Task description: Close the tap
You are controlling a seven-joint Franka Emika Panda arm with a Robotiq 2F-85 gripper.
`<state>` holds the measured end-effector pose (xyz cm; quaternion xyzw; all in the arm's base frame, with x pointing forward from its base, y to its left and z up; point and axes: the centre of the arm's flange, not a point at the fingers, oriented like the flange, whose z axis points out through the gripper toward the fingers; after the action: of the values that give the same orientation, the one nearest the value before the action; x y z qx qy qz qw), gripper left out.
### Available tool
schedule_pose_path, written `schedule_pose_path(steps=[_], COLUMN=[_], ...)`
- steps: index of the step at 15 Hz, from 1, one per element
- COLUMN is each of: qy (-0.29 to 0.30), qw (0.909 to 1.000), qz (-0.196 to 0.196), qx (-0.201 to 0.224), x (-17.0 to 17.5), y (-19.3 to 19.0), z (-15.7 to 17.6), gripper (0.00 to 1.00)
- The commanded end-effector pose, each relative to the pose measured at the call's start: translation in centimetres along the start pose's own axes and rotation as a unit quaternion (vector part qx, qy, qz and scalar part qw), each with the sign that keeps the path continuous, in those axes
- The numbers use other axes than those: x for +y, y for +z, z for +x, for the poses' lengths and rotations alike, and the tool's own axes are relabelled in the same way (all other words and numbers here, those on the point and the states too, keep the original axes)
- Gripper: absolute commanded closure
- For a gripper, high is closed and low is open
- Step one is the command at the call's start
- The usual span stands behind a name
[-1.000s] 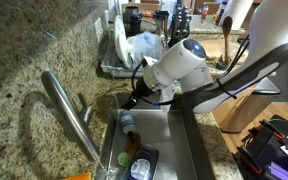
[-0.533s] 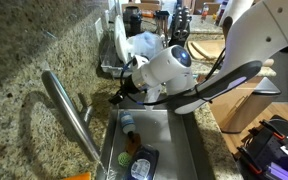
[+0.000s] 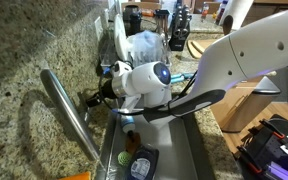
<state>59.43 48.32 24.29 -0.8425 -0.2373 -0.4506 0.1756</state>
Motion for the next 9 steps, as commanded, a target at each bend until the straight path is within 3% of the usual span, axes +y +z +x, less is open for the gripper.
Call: schedule_pose_path(steps=[1, 4, 9], qy=[0.028, 0.092, 0.146], qw=[0.9991, 0.9931, 0.9774], qz=[0.024, 0.07, 0.146], qx=[0.021, -0.022, -0.047], x=[0.1, -0.3, 0.9], y=[0.4, -0.3, -4.4], z=[0.2, 0.8, 2.6], gripper=[0.0, 0.0, 0.0])
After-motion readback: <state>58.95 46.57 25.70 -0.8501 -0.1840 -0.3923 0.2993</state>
